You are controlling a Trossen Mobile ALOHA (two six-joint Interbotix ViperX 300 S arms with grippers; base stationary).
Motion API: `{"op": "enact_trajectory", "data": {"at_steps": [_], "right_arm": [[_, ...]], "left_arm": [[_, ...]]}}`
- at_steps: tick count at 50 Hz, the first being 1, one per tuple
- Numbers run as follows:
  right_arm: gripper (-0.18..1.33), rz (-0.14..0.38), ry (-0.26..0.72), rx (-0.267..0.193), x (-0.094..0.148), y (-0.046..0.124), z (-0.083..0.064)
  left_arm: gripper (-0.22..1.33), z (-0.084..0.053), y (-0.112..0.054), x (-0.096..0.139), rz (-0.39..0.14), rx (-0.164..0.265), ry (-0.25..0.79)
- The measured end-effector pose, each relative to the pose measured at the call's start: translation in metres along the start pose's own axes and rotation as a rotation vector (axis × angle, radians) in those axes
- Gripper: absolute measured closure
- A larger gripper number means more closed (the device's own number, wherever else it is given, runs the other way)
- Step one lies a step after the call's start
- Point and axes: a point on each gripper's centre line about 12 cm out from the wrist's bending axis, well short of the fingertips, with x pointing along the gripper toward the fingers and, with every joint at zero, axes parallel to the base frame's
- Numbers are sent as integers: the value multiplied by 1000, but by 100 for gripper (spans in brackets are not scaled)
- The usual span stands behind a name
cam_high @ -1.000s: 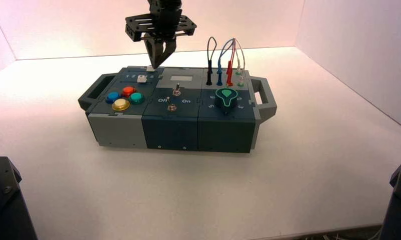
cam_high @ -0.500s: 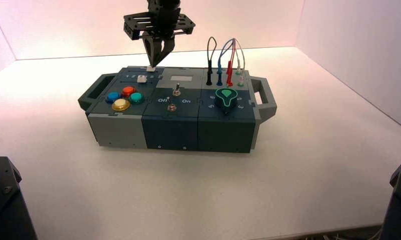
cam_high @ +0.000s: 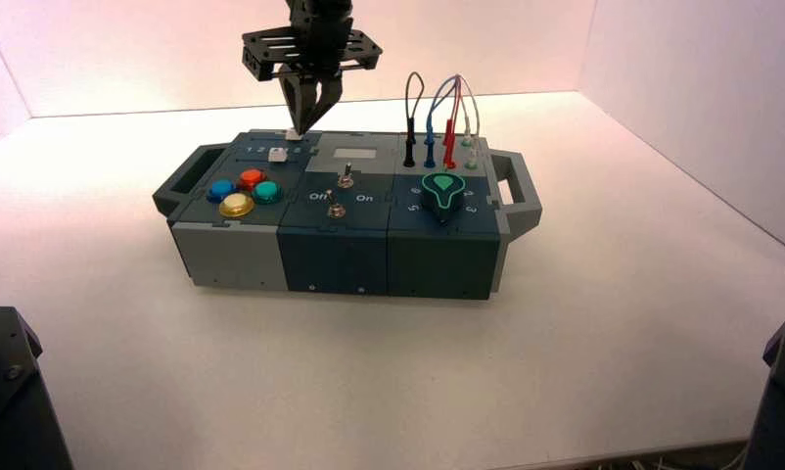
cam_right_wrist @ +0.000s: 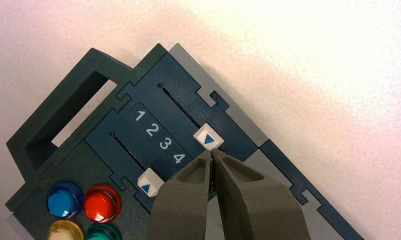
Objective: Move the top slider to position 4.
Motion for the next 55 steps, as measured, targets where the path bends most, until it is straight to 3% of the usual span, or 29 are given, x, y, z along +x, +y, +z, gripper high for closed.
{"op": "enact_trajectory", "data": {"at_steps": [55], "right_arm": [[129,-1,17,0,6,-1,-2]], "left_arm": [[128,0,0,0,0,-2,0]]}}
